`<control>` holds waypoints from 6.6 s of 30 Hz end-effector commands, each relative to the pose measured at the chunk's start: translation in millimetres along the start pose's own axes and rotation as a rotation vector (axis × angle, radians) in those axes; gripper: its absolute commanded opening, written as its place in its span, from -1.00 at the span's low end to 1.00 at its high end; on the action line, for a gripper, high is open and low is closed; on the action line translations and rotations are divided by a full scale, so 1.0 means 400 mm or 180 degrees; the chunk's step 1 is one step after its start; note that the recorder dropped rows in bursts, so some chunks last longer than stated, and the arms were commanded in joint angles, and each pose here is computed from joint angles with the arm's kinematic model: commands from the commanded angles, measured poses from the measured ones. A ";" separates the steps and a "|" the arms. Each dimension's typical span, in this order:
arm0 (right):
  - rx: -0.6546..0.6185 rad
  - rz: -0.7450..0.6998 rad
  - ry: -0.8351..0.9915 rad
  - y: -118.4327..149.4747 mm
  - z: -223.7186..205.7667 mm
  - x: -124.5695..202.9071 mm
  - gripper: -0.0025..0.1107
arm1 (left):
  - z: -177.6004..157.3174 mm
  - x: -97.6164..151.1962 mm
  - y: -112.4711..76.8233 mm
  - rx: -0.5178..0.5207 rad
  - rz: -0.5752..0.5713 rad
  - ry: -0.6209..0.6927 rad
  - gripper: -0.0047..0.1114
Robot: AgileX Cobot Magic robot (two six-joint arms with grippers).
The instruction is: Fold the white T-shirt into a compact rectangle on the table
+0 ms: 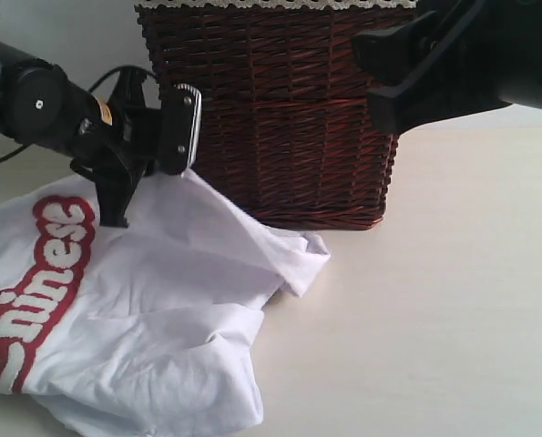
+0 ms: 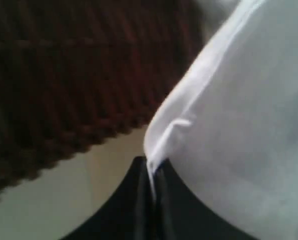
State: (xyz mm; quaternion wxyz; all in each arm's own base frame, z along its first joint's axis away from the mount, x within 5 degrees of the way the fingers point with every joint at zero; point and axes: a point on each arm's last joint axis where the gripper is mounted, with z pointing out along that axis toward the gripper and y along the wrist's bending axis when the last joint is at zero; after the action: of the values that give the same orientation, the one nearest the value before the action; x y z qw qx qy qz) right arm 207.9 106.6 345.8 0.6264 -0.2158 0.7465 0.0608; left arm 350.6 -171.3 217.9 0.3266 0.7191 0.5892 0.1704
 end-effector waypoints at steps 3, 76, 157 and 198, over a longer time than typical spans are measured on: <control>0.0004 0.0061 0.0013 0.000 -0.003 0.003 0.07 | 0.044 0.082 0.036 -0.0432 -0.0655 0.0008 -0.92; -0.0215 0.0024 -0.0024 0.017 -0.003 0.008 0.07 | -0.529 -0.080 -0.089 0.0868 -0.2396 0.0660 -0.92; -0.1091 0.0135 0.0271 0.104 0.089 0.087 0.00 | 0.046 0.596 -0.263 0.0274 -0.4414 0.2538 -0.53; -0.1980 0.0313 0.1983 0.393 0.390 0.375 -0.77 | -0.002 0.563 -0.072 0.0396 -0.5667 0.0615 -0.92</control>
State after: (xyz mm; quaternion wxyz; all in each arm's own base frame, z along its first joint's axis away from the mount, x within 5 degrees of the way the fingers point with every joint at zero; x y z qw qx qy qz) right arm 270.2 261.3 146.6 0.2727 -0.3674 0.8516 0.2556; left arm 382.9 47.8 165.0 0.2347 -0.0038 0.9643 -0.1223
